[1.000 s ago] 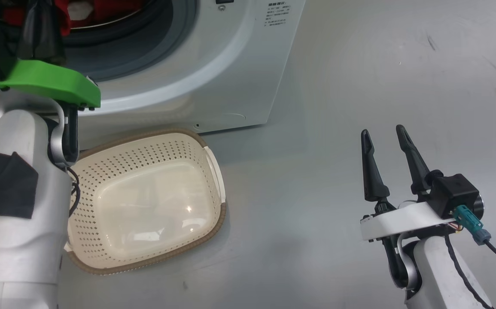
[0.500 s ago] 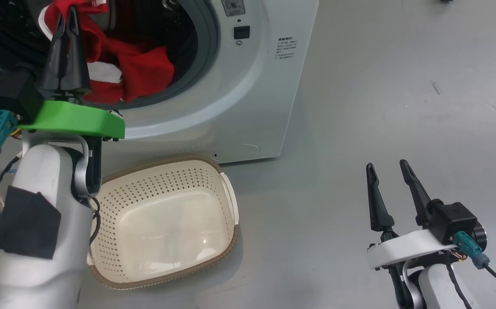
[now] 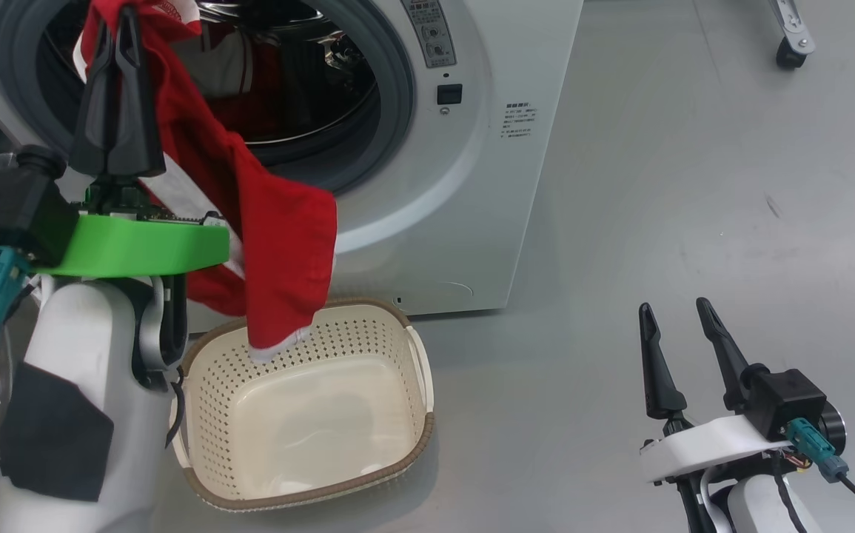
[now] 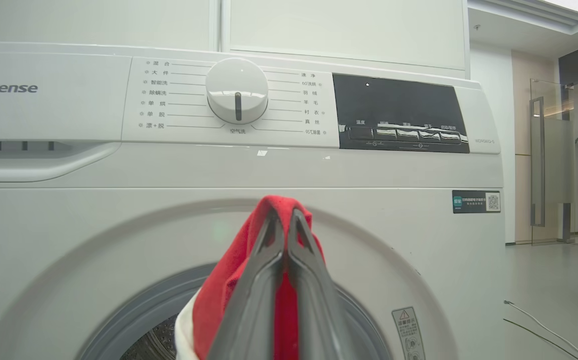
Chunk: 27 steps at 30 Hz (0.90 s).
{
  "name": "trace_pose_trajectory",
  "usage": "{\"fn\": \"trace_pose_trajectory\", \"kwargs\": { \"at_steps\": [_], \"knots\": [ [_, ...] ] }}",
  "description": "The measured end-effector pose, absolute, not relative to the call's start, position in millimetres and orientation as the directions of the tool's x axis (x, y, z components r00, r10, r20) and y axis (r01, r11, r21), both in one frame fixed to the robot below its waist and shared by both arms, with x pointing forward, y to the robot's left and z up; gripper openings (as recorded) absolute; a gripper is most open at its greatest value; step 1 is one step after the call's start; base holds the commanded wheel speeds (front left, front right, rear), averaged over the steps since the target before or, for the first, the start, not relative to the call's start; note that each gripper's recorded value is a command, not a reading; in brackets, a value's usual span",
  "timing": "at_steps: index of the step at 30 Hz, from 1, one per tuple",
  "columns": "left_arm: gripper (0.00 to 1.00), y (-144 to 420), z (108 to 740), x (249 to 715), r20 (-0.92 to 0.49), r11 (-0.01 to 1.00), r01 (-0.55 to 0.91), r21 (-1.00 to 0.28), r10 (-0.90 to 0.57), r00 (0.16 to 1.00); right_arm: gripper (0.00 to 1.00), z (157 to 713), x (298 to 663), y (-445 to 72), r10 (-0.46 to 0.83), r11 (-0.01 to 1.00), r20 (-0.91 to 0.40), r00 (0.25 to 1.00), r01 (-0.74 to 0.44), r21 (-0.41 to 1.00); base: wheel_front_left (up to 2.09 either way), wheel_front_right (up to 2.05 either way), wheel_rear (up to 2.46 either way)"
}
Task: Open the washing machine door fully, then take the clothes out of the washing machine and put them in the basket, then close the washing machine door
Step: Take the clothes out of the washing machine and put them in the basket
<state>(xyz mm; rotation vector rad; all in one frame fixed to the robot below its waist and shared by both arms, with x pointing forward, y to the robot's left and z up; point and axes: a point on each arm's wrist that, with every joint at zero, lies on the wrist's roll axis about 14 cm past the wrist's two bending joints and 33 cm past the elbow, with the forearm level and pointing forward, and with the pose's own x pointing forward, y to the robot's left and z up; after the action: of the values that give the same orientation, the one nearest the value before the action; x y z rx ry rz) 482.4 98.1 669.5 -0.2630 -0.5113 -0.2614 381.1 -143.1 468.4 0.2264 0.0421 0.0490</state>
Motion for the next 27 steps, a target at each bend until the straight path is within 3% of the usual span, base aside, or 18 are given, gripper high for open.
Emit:
{"fn": "trace_pose_trajectory", "kwargs": {
  "at_steps": [12, 20, 27],
  "knots": [
    [0.00, 106.9, 637.1, 464.3, 0.438, 0.943, 0.256, -0.211, -0.143, 0.887, 1.00, 472.7, 383.1, -137.5, 0.074, 0.971, -0.020, 0.997, -0.067, 0.231, 0.00, 0.00, 0.00],
    [0.00, 98.4, 556.8, 458.6, 0.192, 0.941, 0.220, -0.258, -0.174, 0.966, 1.00, 466.7, 386.1, -138.1, 0.073, 0.972, -0.036, 0.997, -0.063, 0.226, 0.00, 0.00, 0.00],
    [0.00, 96.8, 479.2, 448.2, -0.052, 0.940, 0.157, -0.303, -0.181, 0.982, 1.00, 460.1, 391.4, -134.3, 0.084, 0.970, -0.052, 0.995, -0.070, 0.231, 0.00, 0.00, 0.00]
  ]
}}
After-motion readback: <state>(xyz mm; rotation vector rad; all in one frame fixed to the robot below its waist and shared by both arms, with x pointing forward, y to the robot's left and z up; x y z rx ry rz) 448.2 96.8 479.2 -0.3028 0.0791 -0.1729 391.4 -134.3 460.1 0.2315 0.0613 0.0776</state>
